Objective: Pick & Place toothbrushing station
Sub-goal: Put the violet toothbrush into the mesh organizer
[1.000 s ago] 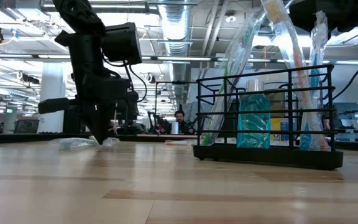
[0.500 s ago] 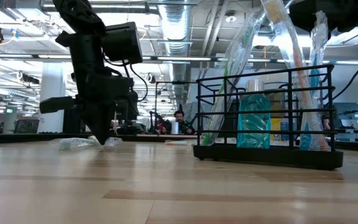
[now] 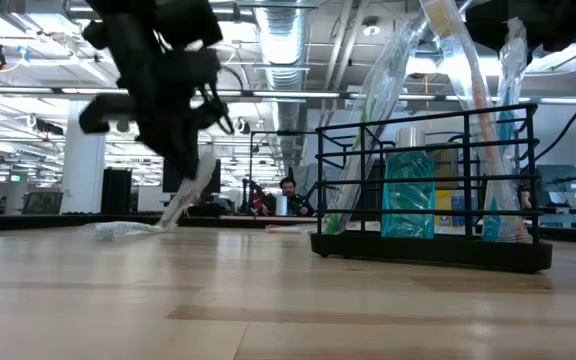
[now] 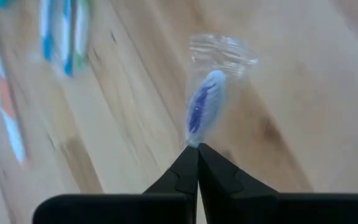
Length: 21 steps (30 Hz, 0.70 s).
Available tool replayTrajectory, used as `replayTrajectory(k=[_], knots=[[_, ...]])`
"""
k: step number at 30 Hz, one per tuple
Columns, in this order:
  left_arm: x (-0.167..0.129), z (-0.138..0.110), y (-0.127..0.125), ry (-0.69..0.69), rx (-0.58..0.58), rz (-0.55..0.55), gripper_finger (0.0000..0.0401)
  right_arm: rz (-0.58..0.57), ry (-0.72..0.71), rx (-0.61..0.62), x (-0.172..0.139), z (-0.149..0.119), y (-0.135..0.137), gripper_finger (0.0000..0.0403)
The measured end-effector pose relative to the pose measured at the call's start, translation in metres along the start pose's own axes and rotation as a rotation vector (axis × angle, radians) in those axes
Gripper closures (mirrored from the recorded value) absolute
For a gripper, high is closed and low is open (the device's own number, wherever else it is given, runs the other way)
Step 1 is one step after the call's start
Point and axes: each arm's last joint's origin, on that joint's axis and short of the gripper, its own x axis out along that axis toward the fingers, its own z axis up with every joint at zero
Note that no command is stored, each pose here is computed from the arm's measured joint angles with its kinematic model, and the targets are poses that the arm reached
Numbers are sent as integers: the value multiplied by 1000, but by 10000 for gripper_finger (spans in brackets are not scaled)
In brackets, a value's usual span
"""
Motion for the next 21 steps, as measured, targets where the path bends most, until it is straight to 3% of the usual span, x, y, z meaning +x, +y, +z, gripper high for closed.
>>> replayTrajectory(k=[10, 21], knots=[[-35, 10, 6, -202, -91, 64, 401, 0, 0, 0, 0, 0, 0, 305], [-46, 19, 10, -353, -185, 60, 401, 0, -2, 2, 0, 0, 0, 305]])
